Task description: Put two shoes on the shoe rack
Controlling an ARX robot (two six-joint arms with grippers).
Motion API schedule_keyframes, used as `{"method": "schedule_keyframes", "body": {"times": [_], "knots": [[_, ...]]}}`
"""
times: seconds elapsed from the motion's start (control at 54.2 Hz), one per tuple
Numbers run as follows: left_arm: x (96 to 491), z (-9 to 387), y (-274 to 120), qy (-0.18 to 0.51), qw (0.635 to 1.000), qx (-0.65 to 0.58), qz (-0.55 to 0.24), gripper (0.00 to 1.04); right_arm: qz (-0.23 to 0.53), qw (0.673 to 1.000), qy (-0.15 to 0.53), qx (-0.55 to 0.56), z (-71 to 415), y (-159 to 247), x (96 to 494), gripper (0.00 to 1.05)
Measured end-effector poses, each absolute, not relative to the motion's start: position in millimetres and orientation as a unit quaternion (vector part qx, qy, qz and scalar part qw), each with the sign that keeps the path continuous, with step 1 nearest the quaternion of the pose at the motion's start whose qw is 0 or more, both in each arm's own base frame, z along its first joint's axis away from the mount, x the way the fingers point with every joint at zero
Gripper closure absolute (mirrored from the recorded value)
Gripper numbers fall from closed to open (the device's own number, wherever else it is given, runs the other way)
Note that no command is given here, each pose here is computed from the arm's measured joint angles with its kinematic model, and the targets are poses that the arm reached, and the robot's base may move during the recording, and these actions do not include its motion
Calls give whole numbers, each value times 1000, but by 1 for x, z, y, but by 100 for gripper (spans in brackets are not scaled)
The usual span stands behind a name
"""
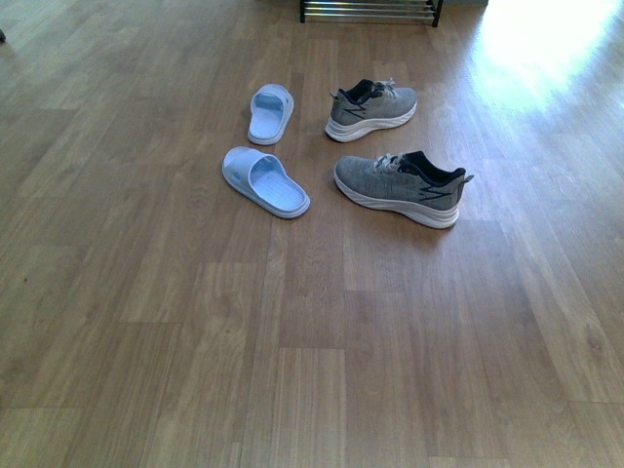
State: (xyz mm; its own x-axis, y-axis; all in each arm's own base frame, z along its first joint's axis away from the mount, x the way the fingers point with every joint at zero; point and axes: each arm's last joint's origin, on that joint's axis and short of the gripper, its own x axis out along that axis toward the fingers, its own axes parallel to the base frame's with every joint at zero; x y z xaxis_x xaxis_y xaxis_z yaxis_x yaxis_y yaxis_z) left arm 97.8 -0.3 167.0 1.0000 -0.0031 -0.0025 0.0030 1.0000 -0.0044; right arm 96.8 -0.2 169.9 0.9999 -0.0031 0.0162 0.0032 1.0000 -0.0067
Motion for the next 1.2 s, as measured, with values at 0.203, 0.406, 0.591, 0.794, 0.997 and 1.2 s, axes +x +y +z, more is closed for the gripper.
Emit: {"method": "schedule_keyframes", "body": {"times": [0.203, 0.406, 0.591, 0.794, 0.997, 1.2], "knots": [[98, 167, 0, 1, 1000, -2, -2, 9, -2, 1000, -8, -3, 170, 0, 97, 9], [98, 167, 0, 1, 1000, -2, -2, 9, -2, 1000, -8, -3, 170, 0, 97, 9], [98, 167, 0, 1, 1000, -2, -2, 9, -2, 1000, -8, -3, 170, 0, 97, 9], [98, 167, 0, 1, 1000, -2, -2, 9, -2, 1000, -8, -3, 170, 0, 97, 9], [98, 167, 0, 1, 1000, -2, -2, 9, -2, 1000, -8, -3, 170, 0, 97, 9], [98, 167, 0, 1, 1000, -2, -2, 9, -2, 1000, -8, -3, 170, 0, 97, 9]]}}
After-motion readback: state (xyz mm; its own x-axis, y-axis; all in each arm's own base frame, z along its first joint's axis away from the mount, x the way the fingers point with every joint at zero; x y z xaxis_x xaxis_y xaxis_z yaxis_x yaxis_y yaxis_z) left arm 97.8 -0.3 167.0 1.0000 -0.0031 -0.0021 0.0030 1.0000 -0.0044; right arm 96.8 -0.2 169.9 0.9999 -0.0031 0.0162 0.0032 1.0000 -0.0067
